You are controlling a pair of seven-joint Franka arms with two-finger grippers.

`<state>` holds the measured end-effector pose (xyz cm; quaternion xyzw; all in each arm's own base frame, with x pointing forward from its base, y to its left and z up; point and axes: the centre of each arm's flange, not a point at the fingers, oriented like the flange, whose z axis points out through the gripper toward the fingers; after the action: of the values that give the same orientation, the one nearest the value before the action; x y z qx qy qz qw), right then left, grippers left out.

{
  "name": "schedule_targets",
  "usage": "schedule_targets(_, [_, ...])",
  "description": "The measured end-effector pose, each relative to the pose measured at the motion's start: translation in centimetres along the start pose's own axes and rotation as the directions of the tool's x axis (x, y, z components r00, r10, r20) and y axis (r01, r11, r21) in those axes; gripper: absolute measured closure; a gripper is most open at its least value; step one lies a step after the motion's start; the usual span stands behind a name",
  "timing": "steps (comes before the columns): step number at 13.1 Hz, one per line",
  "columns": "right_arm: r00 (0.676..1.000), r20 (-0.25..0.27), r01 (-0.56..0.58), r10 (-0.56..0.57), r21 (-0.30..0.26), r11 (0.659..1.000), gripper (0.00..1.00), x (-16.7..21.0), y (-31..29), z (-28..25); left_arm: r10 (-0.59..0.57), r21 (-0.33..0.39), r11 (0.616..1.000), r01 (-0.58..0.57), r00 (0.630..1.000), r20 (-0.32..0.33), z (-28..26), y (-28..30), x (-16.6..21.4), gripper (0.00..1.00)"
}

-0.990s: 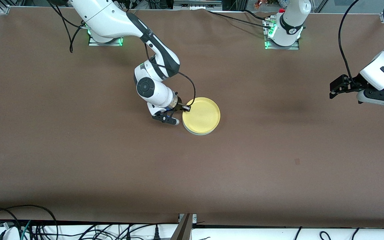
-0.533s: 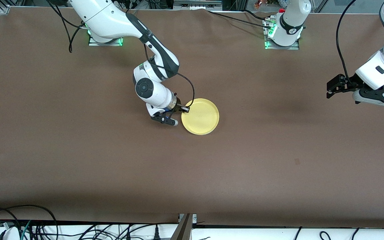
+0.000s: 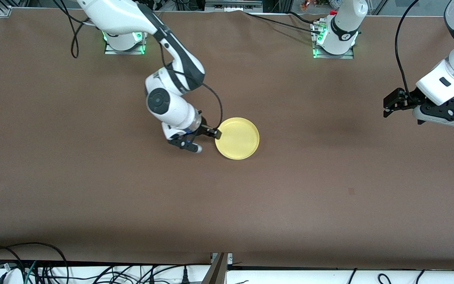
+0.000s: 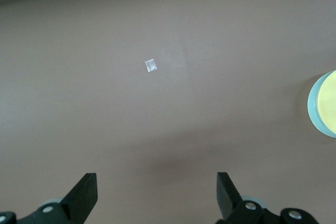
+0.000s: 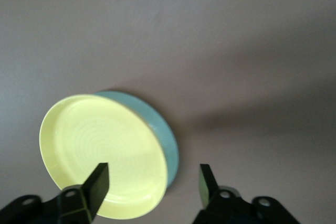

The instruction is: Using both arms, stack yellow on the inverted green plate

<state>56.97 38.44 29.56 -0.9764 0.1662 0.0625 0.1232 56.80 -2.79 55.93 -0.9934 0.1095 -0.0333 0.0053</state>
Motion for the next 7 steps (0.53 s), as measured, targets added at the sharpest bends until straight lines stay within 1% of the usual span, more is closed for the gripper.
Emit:
schedule_targets(2, [0.998, 0.000, 0.066, -0.066, -0.068, 0.995, 0.01, 4.4, 2.7, -5.5, -0.001, 0.000, 1.000, 0.001, 1.000, 0.000, 0.0, 0.0, 0.0, 0.00])
schedule_targets(4, [0.992, -0.001, 0.129, -0.130, -0.122, 0.984, 0.00, 9.1, 7.1, -9.9, -0.001, 0.000, 1.000, 0.001, 1.000, 0.000, 0.0, -0.1, 0.0, 0.00])
schedule_targets(5, [0.987, 0.009, 0.163, -0.164, -0.150, 0.975, 0.00, 11.0, 9.6, -11.5, -0.001, 0.000, 1.000, 0.001, 1.000, 0.000, 0.0, -0.1, 0.0, 0.00])
schedule_targets(6, [0.980, 0.030, 0.197, -0.194, -0.173, 0.965, 0.00, 12.4, 11.8, -12.9, -0.001, 0.000, 1.000, 0.001, 1.000, 0.000, 0.0, -0.1, 0.0, 0.00])
schedule_targets(7, [0.974, 0.063, 0.225, -0.217, -0.194, 0.955, 0.00, 13.4, 13.8, -14.4, -0.001, 0.000, 1.000, 0.001, 1.000, 0.000, 0.0, -0.1, 0.0, 0.00])
